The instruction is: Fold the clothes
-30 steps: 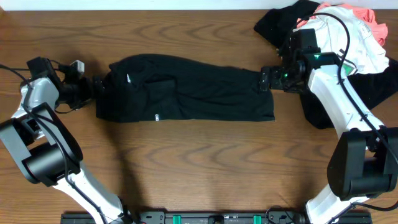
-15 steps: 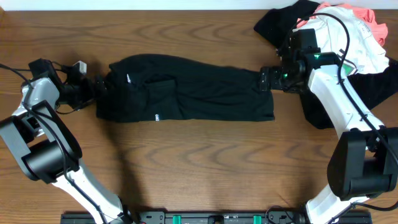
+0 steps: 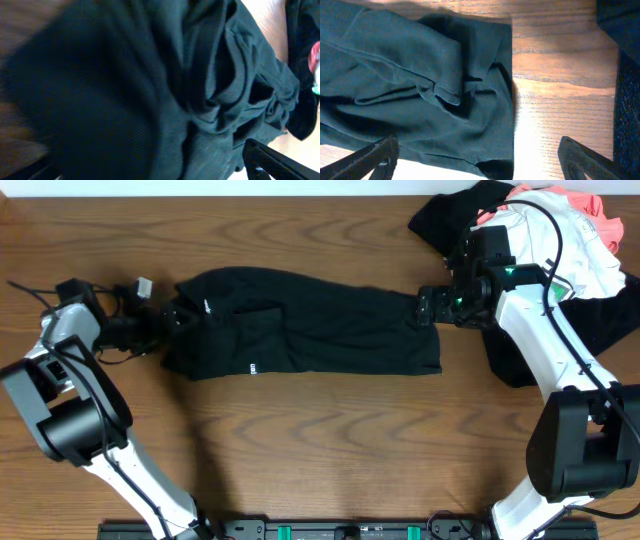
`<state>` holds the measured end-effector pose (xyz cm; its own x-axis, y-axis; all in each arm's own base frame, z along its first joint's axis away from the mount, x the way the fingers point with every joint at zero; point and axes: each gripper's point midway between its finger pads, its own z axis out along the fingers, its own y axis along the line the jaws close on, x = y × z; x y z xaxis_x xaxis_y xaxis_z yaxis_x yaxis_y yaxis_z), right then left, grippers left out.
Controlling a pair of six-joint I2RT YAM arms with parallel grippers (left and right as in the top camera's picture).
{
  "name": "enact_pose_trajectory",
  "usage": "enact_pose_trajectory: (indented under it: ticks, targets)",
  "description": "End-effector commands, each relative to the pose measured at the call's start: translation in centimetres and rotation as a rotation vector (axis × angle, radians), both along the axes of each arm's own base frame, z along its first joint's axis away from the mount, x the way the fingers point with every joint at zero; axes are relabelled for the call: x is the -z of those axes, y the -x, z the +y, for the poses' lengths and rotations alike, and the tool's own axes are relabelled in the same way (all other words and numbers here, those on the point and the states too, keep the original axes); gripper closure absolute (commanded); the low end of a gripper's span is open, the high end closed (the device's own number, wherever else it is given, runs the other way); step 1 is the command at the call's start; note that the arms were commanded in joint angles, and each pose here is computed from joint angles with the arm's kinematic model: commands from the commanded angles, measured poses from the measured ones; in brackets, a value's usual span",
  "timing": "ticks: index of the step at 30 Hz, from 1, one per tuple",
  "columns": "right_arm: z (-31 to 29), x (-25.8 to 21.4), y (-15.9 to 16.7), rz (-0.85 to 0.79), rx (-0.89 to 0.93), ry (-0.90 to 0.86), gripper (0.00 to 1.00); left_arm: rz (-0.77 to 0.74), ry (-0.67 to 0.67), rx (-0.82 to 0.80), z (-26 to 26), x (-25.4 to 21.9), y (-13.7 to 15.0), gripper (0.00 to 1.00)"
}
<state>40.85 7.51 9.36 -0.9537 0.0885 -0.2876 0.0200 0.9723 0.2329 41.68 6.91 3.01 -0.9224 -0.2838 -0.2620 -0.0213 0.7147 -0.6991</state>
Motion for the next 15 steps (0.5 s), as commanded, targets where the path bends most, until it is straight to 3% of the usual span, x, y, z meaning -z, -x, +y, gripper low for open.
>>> enact_pose_trajectory:
  ticks: [1, 15]
  targets:
    - [0.1, 0.4, 0.1, 0.004, -0.016, -0.002, 0.01, 0.054, 0.008, 0.071, -2.7, 2.2, 0.7, 0.0]
    - [0.2, 0.3, 0.0, 0.001, -0.017, -0.003, 0.01, 0.048, -0.093, 0.174, -5.9, 3.3, -0.1, 0.02]
